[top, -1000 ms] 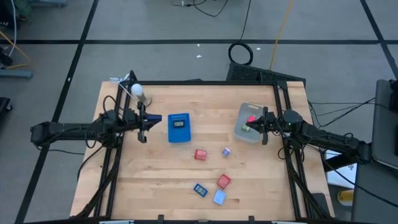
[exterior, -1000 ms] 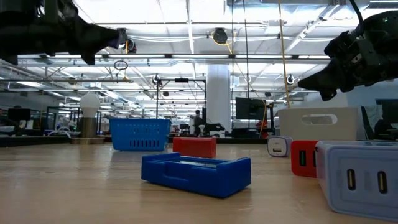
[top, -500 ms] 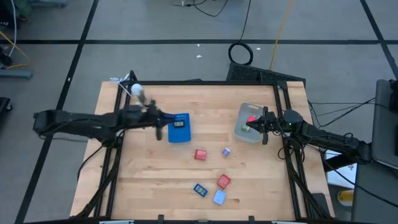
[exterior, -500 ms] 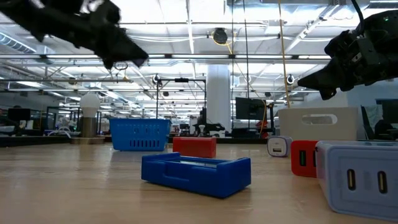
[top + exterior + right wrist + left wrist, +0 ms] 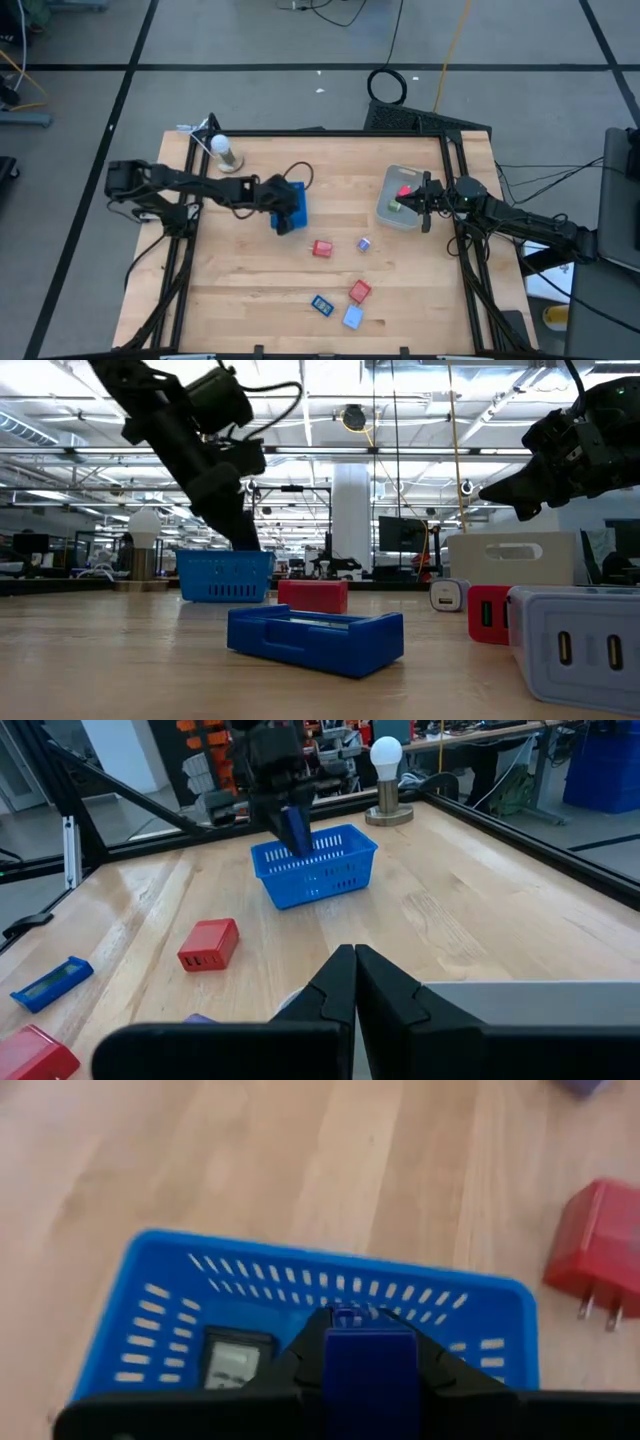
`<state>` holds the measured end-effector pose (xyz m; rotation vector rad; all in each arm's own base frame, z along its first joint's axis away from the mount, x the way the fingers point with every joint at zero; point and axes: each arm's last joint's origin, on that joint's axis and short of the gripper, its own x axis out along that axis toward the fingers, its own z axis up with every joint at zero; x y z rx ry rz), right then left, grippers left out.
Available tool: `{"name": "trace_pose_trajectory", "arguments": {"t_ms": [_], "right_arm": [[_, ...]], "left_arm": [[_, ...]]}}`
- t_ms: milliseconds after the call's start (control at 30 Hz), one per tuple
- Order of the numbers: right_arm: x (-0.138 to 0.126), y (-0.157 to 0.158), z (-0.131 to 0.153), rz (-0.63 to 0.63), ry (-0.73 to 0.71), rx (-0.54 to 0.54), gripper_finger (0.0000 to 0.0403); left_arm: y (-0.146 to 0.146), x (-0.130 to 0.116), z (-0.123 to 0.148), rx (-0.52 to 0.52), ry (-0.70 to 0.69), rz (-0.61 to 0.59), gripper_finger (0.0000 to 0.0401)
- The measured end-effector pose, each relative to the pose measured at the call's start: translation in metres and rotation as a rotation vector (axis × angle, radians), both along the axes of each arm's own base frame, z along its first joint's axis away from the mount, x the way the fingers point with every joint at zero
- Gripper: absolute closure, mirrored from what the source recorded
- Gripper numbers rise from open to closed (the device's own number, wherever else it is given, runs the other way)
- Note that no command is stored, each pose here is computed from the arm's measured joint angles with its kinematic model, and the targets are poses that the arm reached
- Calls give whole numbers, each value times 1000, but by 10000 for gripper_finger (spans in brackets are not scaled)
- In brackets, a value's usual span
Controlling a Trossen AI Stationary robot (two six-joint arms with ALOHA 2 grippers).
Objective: Pick & Place Office items
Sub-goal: Put the purple digital clock into the blue bin
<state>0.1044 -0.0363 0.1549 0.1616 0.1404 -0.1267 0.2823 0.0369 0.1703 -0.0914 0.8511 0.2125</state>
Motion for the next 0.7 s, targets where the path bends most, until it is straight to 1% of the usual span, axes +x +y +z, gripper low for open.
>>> {"name": "trace_pose_trajectory", "arguments": {"t_ms": [133,233,333,467,700], "right_arm": [[0,0,0,0,0,1,403],[0,0,0,0,-1,2,403],[0,0,0,-1,-1,3,403],[0,0,0,-1,-1,2,403],[0,0,0,-1,-1,3,403]], "left_arm": [[1,7,-11,-24,80,-9,353],[2,8,-24,-34,146,-4,353],[6,9,-35,-48,181,16,353],[11,11,-40,-52,190,33,348],[12,9,-37,-29,178,15,314]]}}
